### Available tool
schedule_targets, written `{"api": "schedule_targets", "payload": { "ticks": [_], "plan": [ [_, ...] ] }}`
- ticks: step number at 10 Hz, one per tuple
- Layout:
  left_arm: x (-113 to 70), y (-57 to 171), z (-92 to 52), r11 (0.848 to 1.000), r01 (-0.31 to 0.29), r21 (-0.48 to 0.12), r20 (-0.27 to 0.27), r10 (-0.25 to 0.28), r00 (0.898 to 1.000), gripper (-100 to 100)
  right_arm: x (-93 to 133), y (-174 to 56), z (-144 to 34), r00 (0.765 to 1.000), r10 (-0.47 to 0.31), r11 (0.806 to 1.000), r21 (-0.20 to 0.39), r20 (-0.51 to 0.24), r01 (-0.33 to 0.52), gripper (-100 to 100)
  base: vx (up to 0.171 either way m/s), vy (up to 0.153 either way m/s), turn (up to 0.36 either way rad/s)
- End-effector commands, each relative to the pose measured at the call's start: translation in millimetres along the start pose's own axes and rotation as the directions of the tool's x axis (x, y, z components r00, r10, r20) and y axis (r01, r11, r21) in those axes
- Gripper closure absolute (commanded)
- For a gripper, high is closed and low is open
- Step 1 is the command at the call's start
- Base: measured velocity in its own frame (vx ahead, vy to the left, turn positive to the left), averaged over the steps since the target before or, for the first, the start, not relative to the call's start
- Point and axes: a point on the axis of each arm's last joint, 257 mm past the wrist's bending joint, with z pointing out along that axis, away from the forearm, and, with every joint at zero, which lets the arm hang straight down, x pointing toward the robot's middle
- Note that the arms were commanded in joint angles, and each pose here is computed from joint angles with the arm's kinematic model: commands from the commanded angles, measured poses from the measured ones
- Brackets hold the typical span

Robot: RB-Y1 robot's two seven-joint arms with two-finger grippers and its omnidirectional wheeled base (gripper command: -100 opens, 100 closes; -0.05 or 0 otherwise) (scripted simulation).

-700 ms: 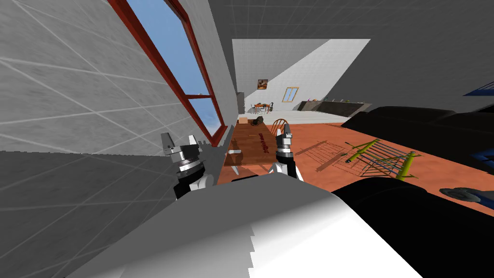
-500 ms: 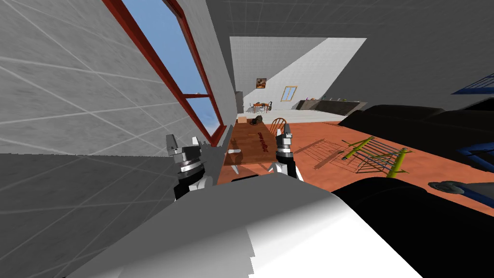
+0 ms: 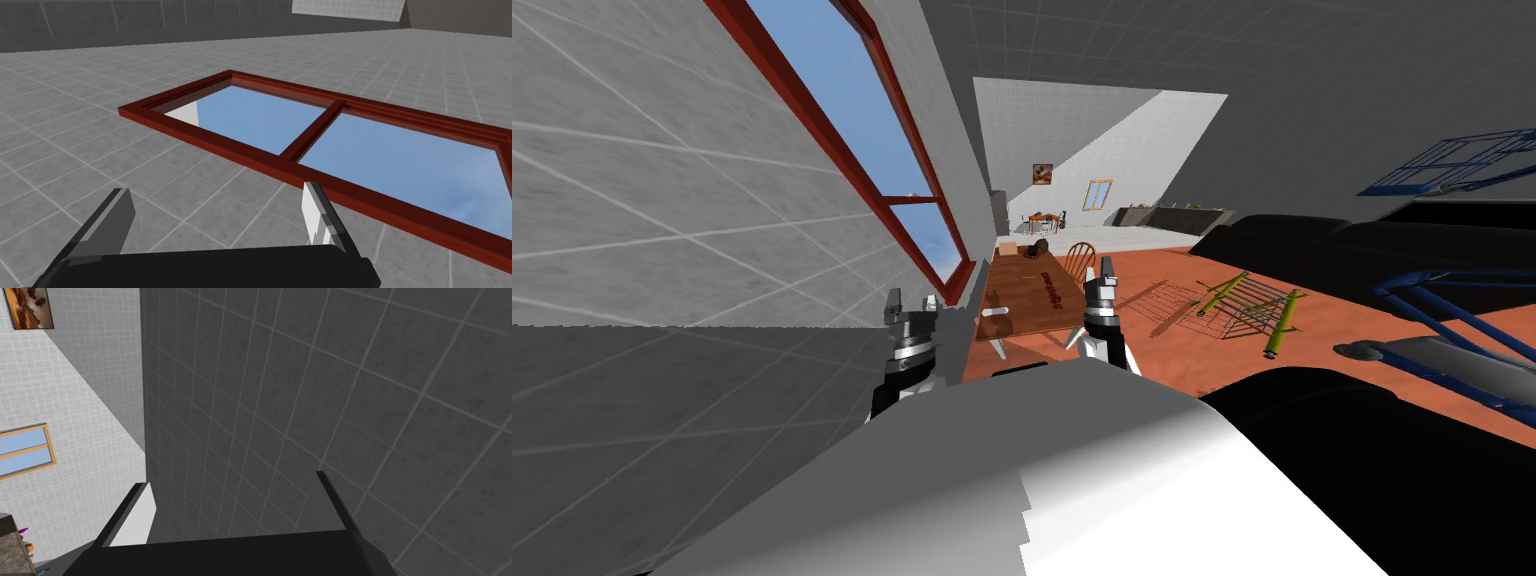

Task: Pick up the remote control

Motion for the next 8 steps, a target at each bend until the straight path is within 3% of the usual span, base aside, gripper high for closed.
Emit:
{"api": "schedule_targets", "payload": {
  "ticks": [1, 2, 4, 5, 7, 8],
  "plan": [
    [-3.4, 31, -14.8, 0.994, 0.037, -0.101, -0.013, -0.039, 0.999, -100, 0, 0, 0.0, 1.0, 0.0, 1.0, 0.0, 0.0, 0.0, 0, -0.048, 0.05, -0.24],
    [-2.7, 31, -15.0, 0.994, 0.032, -0.104, -0.022, -0.035, 0.999, -100, 0, 0, 0.0, 1.0, 0.0, 1.0, 0.0, 0.0, 0.0, 0, -0.037, 0.047, -0.087],
    [-15.5, 74, -41.7, 0.963, 0.083, -0.255, -0.013, -0.09, 0.996, -100, 0, 0, 0.0, 1.0, 0.0, 1.0, 0.0, 0.0, 0.0, 0, -0.046, 0.053, -0.269],
    [-15.0, 74, -41.9, 0.963, 0.076, -0.259, -0.025, -0.085, 0.996, -100, 0, 0, 0.0, 1.0, 0.0, 1.0, 0.0, 0.0, 0.0, 0, -0.048, 0.054, -0.099],
    [-34.3, 118, -77.9, 0.901, 0.133, -0.413, 0.022, -0.136, 0.99, -100, 0, 0, 0.0, 1.0, 0.0, 1.0, 0.0, 0.0, 0.0, 0, -0.034, 0.053, -0.254],
    [-34.3, 119, -78.5, 0.898, 0.12, -0.423, 0.006, -0.13, 0.992, -100, 0, 0, 0.0, 1.0, 0.0, 1.0, 0.0, 0.0, 0.0, 0, -0.037, 0.055, -0.142]
  ]
}}
